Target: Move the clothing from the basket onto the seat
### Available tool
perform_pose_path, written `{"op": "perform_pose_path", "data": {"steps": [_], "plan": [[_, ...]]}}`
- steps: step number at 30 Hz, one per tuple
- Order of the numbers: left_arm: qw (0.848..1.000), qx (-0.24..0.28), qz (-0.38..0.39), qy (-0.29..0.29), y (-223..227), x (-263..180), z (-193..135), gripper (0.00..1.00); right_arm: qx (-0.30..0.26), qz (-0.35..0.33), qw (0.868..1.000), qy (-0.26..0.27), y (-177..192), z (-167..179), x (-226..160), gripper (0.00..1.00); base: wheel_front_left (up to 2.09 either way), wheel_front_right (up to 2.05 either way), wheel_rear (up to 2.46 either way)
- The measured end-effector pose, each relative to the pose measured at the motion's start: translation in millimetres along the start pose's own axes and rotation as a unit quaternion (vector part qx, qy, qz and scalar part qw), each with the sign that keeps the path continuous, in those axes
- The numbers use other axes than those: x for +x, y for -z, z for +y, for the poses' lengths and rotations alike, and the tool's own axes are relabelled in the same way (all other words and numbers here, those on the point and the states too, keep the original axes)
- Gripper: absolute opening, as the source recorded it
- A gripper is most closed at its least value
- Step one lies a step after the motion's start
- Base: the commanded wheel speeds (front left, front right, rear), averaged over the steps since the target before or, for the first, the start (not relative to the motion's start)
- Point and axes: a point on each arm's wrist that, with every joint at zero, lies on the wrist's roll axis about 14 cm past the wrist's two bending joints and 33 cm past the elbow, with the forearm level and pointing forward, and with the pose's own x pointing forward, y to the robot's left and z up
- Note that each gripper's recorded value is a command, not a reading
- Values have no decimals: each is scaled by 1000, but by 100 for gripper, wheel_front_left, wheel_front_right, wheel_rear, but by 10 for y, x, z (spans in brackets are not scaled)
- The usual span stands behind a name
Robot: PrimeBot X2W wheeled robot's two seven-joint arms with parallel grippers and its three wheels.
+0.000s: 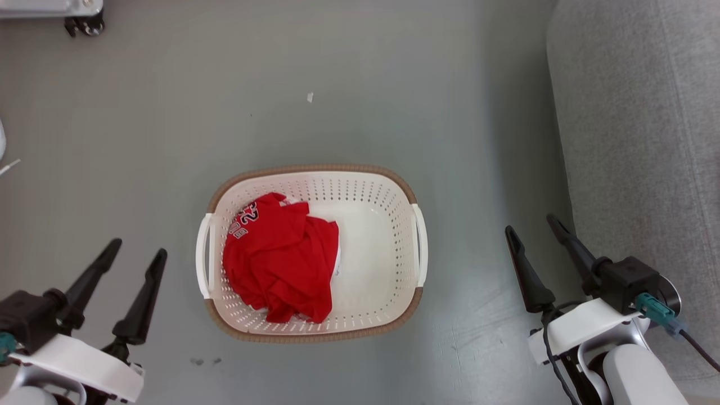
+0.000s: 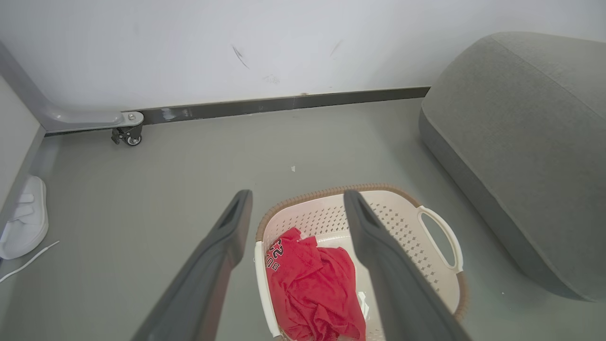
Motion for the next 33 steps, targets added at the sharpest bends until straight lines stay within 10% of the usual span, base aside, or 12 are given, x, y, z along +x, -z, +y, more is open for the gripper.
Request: {"op": "perform_pose_path", "data": {"steps": [33], "plan": [[997, 39, 40, 52, 270, 607, 213, 100, 30, 44, 999, -2, 547, -64, 510, 100, 0, 0, 0]]}}
